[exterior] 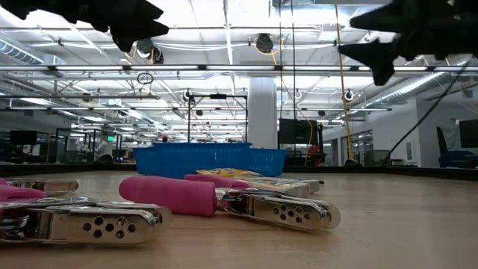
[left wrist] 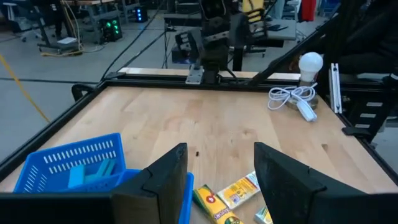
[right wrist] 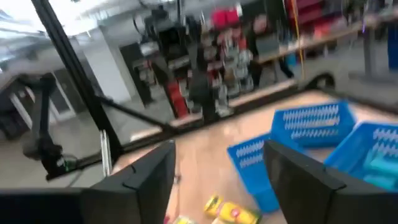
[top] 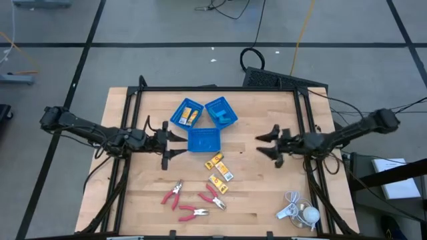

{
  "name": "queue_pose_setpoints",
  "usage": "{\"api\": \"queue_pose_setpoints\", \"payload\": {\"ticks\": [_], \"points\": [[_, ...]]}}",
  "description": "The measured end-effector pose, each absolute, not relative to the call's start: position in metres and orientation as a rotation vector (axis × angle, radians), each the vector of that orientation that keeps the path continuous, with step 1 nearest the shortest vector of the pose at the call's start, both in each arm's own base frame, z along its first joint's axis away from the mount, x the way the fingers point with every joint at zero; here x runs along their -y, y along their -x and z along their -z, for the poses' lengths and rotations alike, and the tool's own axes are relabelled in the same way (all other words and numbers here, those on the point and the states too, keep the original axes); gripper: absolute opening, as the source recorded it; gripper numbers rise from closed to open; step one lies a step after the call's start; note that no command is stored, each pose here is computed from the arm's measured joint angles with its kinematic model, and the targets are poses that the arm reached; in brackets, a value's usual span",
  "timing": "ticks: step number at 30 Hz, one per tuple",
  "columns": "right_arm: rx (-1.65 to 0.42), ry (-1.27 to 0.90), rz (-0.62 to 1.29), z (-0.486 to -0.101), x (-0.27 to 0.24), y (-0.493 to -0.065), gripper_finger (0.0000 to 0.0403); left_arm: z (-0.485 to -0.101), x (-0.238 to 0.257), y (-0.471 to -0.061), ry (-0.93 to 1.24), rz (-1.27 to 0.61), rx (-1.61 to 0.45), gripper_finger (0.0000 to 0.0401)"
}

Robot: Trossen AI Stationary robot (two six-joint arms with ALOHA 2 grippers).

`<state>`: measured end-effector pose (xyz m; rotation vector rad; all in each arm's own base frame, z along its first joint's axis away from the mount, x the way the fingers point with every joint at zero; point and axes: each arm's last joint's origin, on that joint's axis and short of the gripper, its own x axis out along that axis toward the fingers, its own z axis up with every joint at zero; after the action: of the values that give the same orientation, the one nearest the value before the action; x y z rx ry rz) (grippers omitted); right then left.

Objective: Pick & Place School Supplies
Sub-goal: Put the yellow crayon box into the top left blue bin

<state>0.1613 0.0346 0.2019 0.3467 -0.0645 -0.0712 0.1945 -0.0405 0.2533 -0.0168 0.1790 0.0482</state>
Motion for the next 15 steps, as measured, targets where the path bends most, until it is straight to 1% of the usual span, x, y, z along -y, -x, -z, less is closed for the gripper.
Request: {"api": "queue_pose_setpoints", "payload": {"ticks": [4, 8, 11, 15], "points": [[-0.125, -0.351, 0.053, -0.191, -0.058, -0.198, 0.0265, -0.253, 0.04, -0.195, 0.018, -0.049, -0.18, 0.0186], [-0.312, -0.3, 0.059, -0.181, -0.086, -0.241, 0.0289, -0.253, 0.04, -0.195, 0.02, -0.053, -0.181, 0.0187], [-0.494, -0.223, 0.13, -0.169, -0.101, -0.269, 0.0294, -0.253, 0.04, -0.195, 0.02, -0.054, -0.181, 0.0187], [-0.673, -0.173, 0.191, -0.167, -0.114, -0.301, 0.029, -0.253, 0.04, -0.195, 0.035, -0.055, -0.18, 0.0187]]}}
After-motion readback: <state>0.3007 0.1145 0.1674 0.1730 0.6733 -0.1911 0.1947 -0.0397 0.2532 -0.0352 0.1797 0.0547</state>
